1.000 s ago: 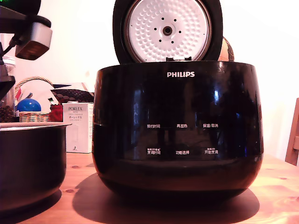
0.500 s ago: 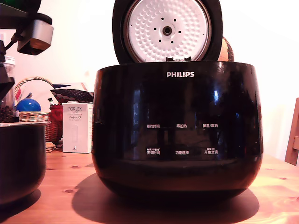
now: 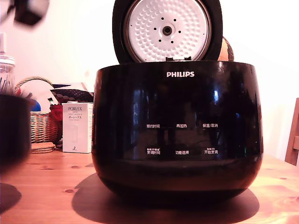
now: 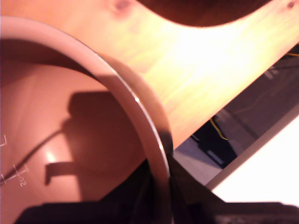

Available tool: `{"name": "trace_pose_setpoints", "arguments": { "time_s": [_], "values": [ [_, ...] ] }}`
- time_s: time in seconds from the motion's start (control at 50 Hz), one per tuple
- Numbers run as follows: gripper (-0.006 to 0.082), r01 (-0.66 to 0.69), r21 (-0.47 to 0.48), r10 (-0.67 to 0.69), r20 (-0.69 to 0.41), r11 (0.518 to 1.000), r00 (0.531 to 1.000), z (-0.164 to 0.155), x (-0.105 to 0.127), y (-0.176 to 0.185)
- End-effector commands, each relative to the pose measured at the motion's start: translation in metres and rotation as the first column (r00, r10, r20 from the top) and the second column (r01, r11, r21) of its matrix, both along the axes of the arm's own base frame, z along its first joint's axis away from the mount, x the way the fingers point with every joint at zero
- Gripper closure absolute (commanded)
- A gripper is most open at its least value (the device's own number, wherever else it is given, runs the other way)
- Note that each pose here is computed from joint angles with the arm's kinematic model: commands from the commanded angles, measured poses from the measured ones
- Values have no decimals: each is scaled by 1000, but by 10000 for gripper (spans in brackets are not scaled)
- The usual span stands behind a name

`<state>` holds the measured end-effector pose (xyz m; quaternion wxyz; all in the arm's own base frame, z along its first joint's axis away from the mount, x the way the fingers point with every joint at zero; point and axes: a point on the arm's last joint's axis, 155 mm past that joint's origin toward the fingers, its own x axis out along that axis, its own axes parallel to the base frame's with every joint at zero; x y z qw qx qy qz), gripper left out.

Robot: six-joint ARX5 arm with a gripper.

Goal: Pick up the metallic pot next to the rice cooker

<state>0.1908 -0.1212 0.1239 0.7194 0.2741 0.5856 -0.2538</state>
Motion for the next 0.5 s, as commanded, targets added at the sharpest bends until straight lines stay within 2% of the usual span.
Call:
{"name": "trace_pose_setpoints", "arguments": {
  "time_s": [0.0,0.12,0.48],
  "values": [
    [791,1,8,-2,49,1000,999,19,10,1],
    [791,-5,48,2,62,999,998,38,8,11],
    [791,30,-16,-27,190,999,981,86,27,-4]
  ]
}}
